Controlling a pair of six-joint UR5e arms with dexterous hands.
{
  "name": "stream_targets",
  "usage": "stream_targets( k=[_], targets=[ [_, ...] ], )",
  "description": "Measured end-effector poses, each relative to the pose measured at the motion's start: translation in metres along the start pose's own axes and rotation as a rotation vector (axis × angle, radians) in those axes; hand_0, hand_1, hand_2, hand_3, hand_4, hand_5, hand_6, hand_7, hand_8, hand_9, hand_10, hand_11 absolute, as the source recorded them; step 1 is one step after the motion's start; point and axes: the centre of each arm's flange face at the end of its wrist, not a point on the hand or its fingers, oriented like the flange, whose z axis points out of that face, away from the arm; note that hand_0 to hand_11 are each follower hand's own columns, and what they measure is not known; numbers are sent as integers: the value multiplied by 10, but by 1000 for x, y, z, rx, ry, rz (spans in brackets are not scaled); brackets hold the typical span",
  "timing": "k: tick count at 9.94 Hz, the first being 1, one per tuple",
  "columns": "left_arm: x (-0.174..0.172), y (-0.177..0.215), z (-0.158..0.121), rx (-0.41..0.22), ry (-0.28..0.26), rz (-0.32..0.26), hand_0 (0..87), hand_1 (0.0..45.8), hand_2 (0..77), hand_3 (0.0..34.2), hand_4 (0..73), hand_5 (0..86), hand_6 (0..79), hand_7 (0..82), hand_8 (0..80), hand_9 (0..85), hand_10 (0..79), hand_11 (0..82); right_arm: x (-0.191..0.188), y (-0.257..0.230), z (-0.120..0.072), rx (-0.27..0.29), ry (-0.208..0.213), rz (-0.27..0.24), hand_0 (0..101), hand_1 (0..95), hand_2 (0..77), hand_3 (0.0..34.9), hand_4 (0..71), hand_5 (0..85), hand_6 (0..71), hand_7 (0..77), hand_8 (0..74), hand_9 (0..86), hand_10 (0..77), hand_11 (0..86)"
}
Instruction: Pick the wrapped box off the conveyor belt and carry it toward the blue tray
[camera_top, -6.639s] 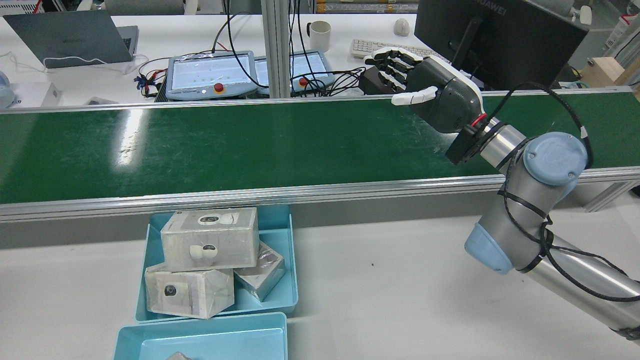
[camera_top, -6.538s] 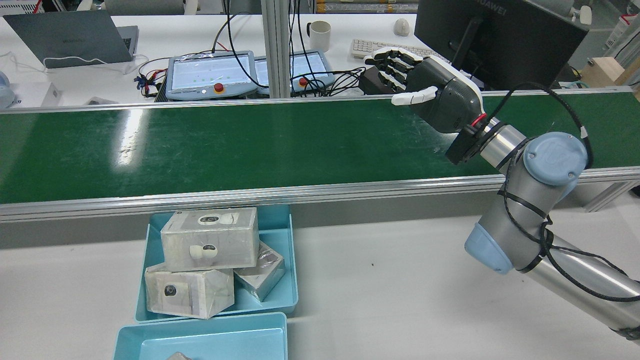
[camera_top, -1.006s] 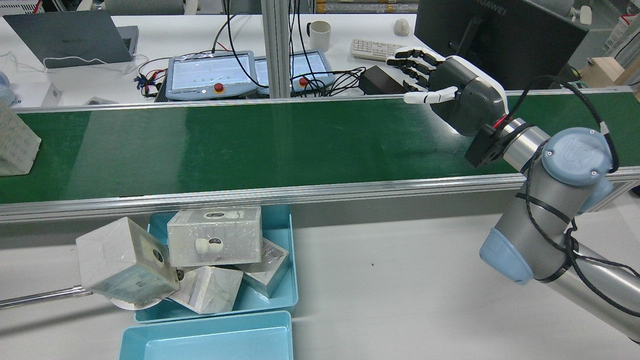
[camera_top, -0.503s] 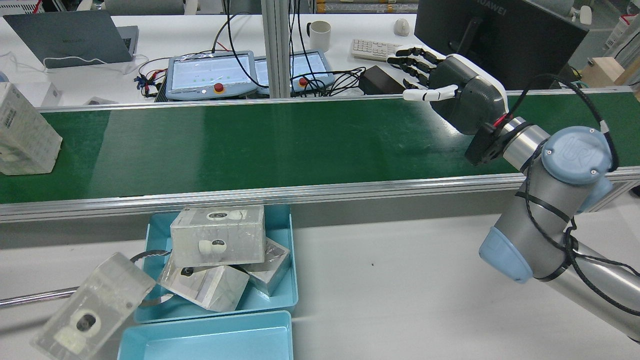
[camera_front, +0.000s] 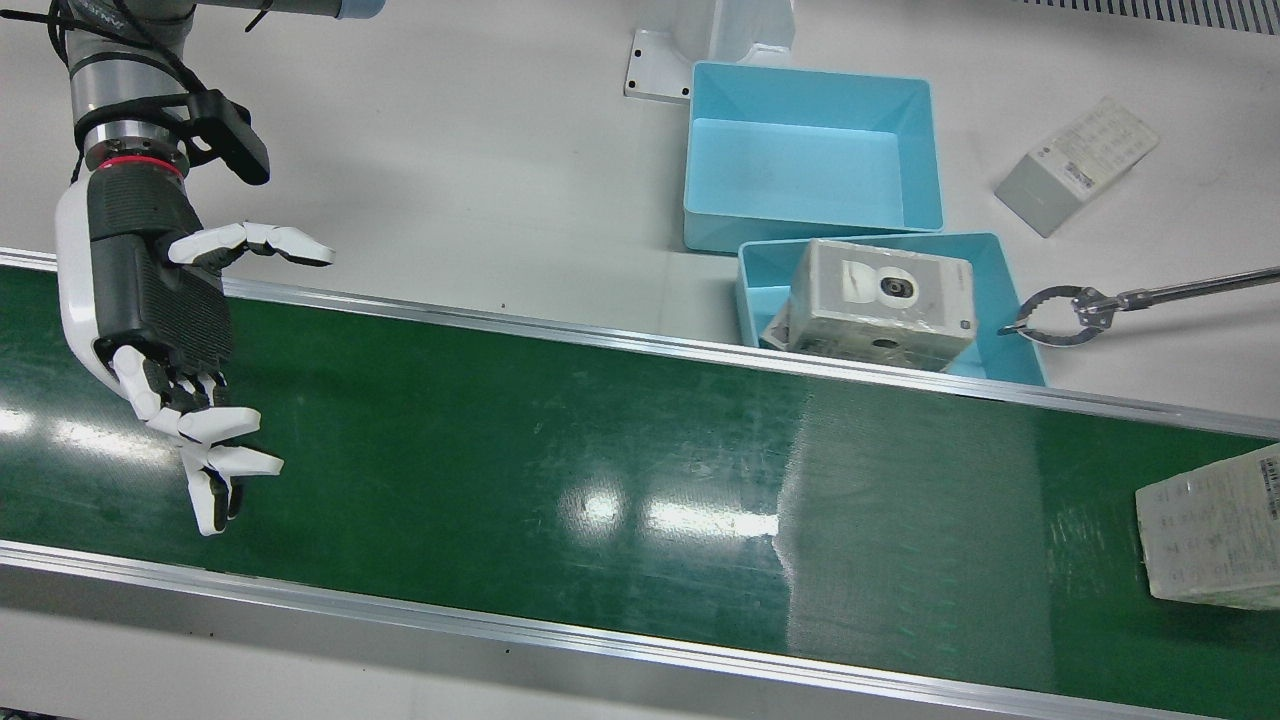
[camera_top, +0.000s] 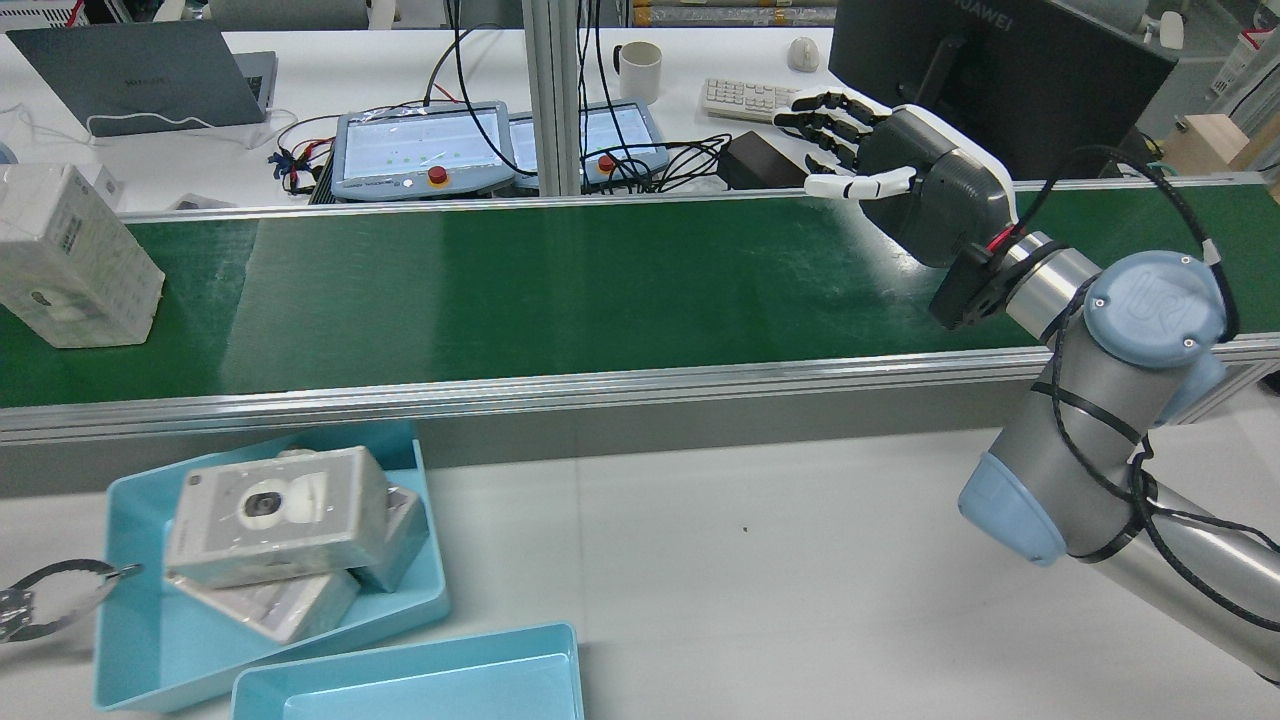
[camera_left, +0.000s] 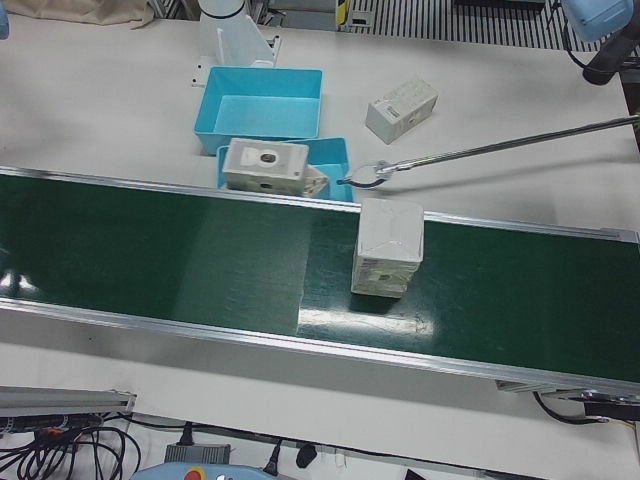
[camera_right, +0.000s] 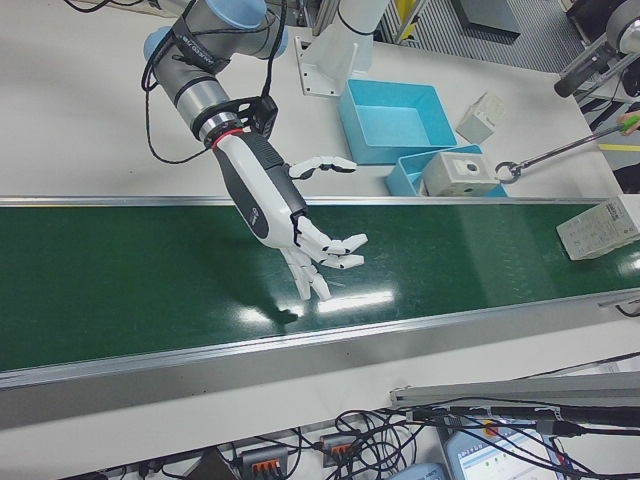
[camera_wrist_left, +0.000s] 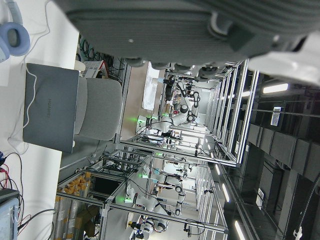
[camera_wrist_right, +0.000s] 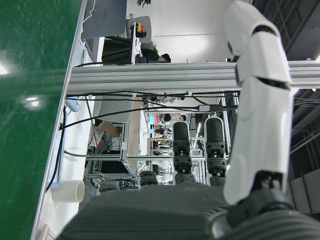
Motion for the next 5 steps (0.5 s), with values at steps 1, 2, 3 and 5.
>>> stream_targets(
  k=[1,2,3,5],
  targets=[
    [0,0,0,0,0,0,0,0,5,0,0,11,0,0,0,0,5,0,0,0,0,0,0,-1,466,147,224,163,109,349,44,256,0,60,0,16],
    [0,0,0,0,0,0,0,0,5,0,0,11,0,0,0,0,0,0,0,0,0,1,0,-1,466,147,218,182,109,349,44,256,0,60,0,16],
    [0,0,0,0,0,0,0,0,5,0,0,11,0,0,0,0,0,0,-2,0,-1,1,-3,-1,466,147,218,182,109,349,44,256,0,60,0,16],
    [0,0,0,0,0,0,0,0,5,0,0,11,0,0,0,0,5,0,-7,-1,-1,3,-9,-1,466,147,224,182,109,349,44,256,0,60,0,16]
  ],
)
